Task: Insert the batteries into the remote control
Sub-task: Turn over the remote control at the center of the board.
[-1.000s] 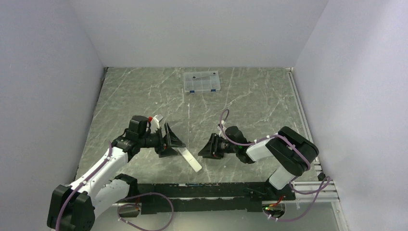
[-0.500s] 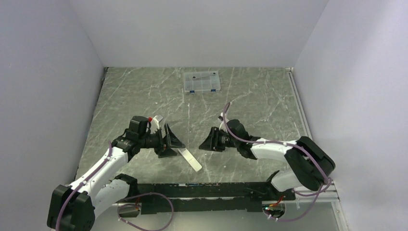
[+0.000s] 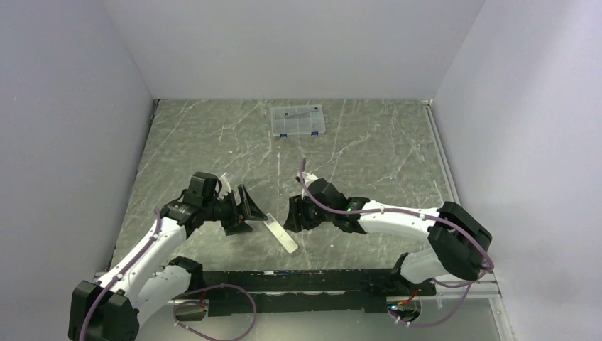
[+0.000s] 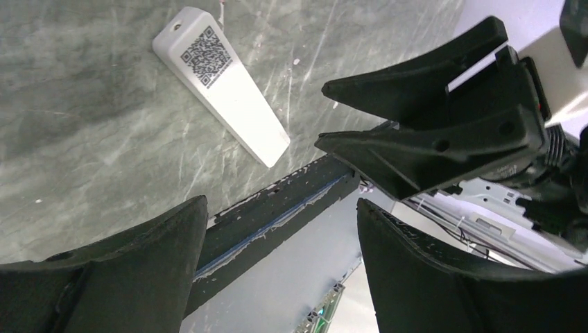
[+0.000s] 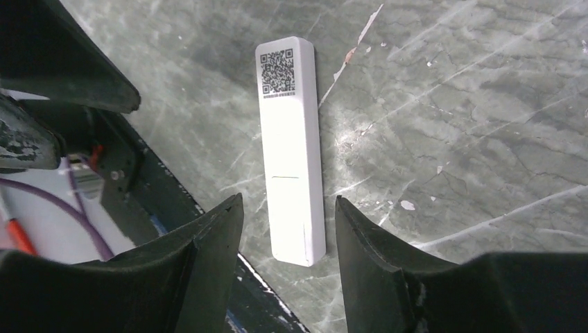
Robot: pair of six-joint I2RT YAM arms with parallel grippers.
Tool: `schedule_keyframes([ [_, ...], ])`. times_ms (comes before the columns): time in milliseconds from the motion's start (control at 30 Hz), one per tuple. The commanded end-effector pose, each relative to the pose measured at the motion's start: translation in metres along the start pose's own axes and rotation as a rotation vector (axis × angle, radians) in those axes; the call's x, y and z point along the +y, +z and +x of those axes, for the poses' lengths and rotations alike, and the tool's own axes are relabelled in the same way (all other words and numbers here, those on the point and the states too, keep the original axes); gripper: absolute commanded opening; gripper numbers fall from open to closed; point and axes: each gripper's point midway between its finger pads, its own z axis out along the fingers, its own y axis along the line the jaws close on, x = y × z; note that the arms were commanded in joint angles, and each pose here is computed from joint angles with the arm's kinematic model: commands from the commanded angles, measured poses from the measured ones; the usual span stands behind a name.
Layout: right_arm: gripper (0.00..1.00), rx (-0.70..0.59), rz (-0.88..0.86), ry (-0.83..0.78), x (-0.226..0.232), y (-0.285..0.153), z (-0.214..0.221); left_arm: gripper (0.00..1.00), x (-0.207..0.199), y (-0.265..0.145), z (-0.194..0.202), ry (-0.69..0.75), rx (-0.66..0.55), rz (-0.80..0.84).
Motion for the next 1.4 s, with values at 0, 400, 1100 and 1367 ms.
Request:
schedule_keyframes([
  [0, 0.54, -0.007, 0.118, -0.128, -0.004, 0.003, -0.004, 0.84, 0.001, -0.008, -0.009, 0.021, -0.049, -0.050],
  [400, 0.55, 0.004, 0.287, -0.375, 0.018, 0.015, 0.019, 0.85, 0.029, -0.025, -0.014, -0.091, -0.139, -0.260],
  [1100, 0.50, 0.068, 0.444, -0.436, 0.006, 0.037, 0.037, 0.85, 0.028, -0.033, -0.008, -0.075, -0.153, -0.247],
  [1367, 0.38, 0.072, 0.427, -0.420, 0.005, 0.038, 0.041, 0.85, 0.029, -0.030, -0.007, -0.077, -0.140, -0.242],
])
